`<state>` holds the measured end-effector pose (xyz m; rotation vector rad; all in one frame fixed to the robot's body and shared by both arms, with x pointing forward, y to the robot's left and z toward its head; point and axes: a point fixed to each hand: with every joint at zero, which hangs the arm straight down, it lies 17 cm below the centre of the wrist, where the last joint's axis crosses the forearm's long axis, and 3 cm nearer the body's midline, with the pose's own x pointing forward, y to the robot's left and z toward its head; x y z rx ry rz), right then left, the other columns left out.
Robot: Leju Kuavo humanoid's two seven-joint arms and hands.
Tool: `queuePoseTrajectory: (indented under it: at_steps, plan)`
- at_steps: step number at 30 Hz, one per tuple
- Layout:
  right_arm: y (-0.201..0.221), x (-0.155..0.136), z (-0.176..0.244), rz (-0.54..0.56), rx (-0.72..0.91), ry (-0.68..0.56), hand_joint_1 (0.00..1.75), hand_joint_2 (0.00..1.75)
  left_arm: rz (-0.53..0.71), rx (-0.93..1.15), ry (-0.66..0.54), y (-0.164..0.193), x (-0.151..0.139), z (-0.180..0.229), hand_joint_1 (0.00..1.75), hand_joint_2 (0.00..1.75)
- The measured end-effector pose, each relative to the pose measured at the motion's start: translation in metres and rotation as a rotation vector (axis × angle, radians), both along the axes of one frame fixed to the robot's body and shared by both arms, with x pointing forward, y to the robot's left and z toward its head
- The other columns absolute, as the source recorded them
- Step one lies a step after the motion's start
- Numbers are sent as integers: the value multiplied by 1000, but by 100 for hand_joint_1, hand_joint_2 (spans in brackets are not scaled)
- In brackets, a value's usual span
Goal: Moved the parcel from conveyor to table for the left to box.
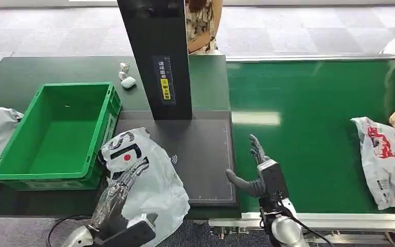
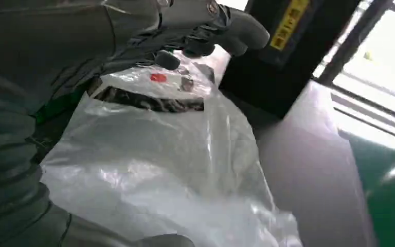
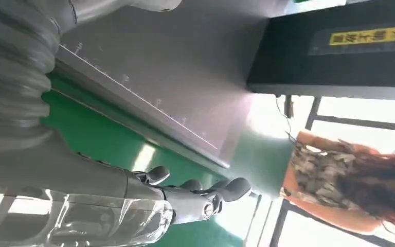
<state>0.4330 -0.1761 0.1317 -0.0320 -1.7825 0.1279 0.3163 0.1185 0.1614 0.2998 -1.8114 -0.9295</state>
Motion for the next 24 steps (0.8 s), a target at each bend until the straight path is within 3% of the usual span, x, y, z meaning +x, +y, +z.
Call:
queuePoseTrajectory:
  at_steps: [10,24]
  plan:
    - [-9,-13,30,2,96,-78,0,175,-221,291,67,-14,-41,-58,0,175]
    - [-12,-44,76,24,171,-200,0,175,-317,402,59,-12,-38,-71,0,175]
